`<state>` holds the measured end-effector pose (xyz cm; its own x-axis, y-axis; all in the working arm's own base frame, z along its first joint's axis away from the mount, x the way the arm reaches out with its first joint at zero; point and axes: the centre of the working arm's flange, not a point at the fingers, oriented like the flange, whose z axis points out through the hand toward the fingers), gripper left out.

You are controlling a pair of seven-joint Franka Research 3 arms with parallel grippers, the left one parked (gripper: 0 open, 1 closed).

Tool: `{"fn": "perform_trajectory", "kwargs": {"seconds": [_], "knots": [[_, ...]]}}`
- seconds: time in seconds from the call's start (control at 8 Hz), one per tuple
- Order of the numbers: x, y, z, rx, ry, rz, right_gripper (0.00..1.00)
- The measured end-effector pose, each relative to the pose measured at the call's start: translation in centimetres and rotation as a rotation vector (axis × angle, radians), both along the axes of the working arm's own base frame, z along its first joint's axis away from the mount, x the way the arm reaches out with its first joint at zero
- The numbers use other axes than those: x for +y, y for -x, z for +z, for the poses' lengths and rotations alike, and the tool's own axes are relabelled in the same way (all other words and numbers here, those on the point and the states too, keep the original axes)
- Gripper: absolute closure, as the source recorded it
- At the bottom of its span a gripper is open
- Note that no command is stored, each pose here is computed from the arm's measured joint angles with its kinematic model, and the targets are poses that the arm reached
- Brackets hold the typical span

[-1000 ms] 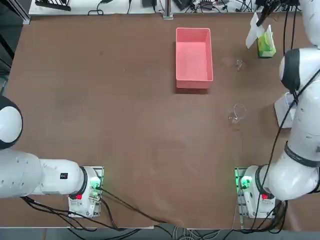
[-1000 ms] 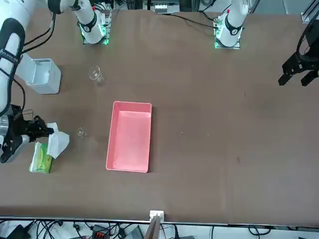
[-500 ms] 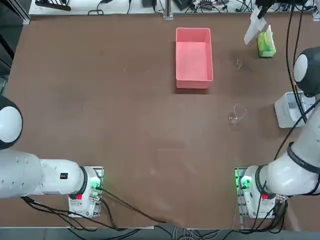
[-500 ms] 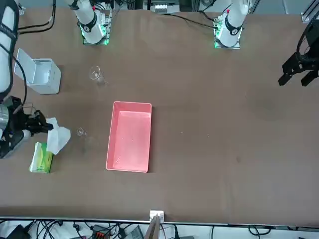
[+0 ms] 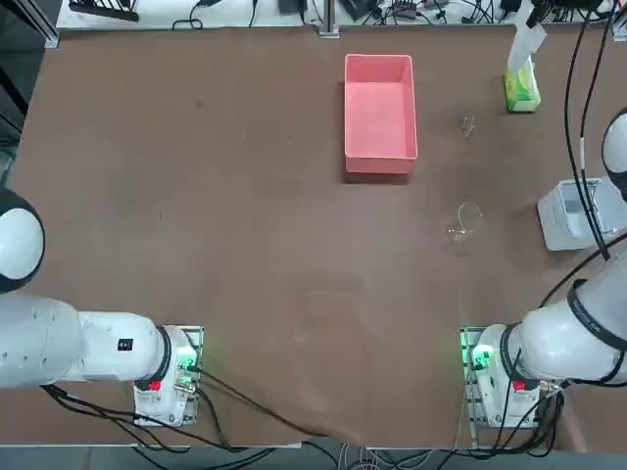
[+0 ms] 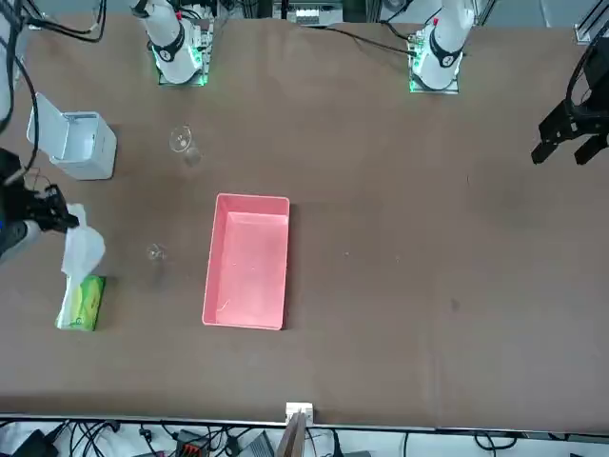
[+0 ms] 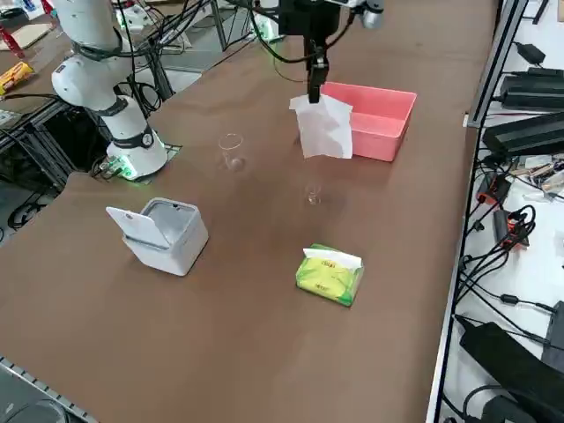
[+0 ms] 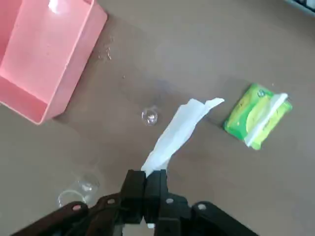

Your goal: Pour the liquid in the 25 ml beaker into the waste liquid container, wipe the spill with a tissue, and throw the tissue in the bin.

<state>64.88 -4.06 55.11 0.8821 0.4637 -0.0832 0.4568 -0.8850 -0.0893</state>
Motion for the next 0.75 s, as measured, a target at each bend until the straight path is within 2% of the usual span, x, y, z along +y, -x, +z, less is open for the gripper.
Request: {"fn": "perform_trajectory", "kwargs": {"seconds": [0.25, 0.5, 0.75], "knots": [[-2.1, 2.6, -0.4, 0.044, 0.057, -0.035, 0.97], [-4.3, 5.0, -2.2, 0.105, 0.114, -0.131, 0.97], [-8.4, 8.0, -5.0, 0.157, 0.118, -0.227, 0.95]]}}
